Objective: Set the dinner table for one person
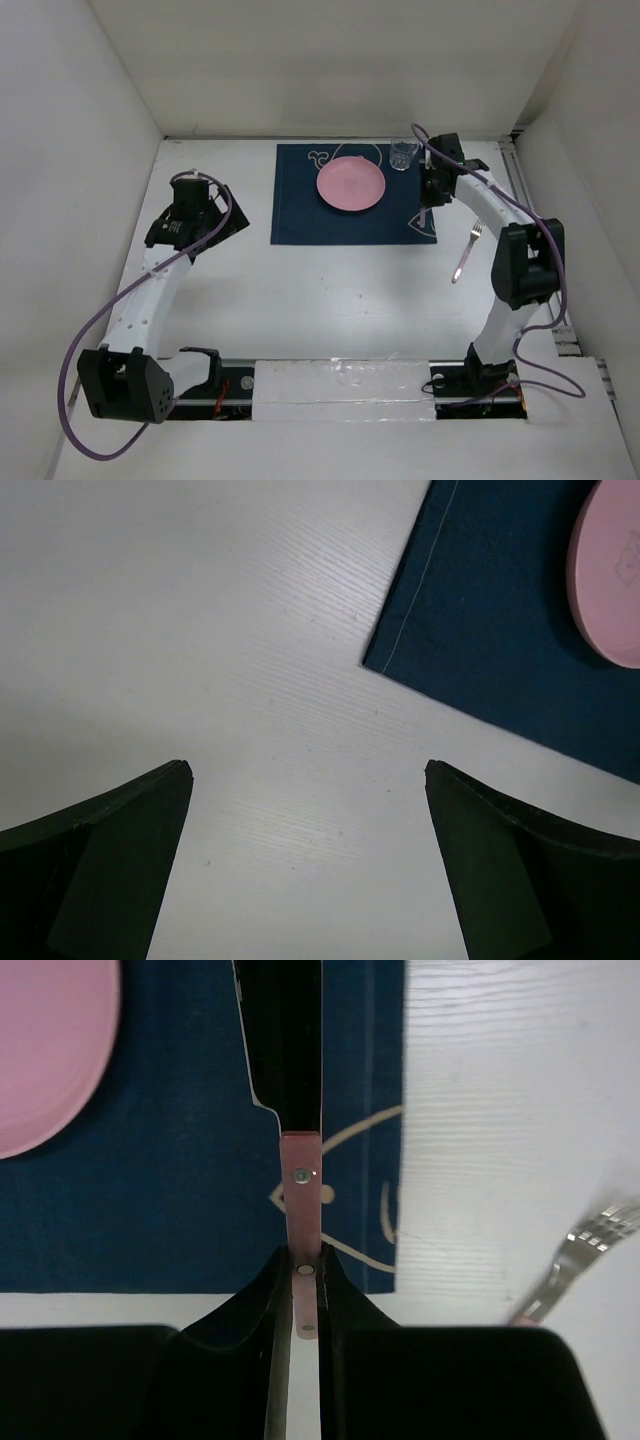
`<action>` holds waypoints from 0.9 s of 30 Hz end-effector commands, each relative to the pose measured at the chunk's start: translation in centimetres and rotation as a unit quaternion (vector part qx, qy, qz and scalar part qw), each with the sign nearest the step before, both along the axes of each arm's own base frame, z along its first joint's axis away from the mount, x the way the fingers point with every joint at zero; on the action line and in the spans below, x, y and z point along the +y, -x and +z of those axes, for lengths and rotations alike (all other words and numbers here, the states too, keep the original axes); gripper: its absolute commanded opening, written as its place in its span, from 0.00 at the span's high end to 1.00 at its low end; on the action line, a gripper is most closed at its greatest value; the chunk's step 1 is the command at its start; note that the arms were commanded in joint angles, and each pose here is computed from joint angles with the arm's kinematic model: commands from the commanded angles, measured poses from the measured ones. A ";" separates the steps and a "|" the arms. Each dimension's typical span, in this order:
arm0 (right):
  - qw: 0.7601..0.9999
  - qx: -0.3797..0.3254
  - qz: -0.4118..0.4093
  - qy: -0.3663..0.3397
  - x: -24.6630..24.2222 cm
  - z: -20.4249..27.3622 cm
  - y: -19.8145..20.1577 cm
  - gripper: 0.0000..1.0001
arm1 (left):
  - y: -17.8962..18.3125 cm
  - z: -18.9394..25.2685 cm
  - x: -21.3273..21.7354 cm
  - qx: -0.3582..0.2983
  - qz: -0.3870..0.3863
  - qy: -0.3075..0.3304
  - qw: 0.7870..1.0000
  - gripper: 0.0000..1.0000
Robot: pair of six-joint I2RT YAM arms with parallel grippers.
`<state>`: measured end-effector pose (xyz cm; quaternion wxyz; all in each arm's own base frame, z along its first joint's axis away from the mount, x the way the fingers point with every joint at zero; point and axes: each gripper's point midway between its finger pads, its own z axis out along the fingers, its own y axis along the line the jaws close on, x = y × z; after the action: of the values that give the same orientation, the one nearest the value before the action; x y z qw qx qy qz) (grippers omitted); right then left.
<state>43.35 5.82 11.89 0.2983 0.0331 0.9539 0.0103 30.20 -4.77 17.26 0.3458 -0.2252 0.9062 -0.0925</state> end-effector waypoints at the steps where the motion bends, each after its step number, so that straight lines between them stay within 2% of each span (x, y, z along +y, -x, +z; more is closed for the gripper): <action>1: 0.999 -0.025 0.031 -0.008 2.2 1.3 -2.2 1.00 | -0.7 3.3 0.8 -0.064 0.006 0.006 0.998 0.00; 12: 0.999 0.018 0.046 -0.002 4.0 -3.5 -3.9 1.00 | -0.7 3.4 1.0 -0.066 0.007 -0.001 0.998 0.00; 27: 0.997 0.065 0.047 -0.004 3.7 -7.7 -2.4 1.00 | -0.8 2.6 0.6 -0.056 -0.006 0.005 0.998 0.00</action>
<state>45.02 9.20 4.77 0.2274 -0.0048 0.9736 0.0192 30.55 -4.01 19.21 0.3820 -0.2258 0.8901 -0.1038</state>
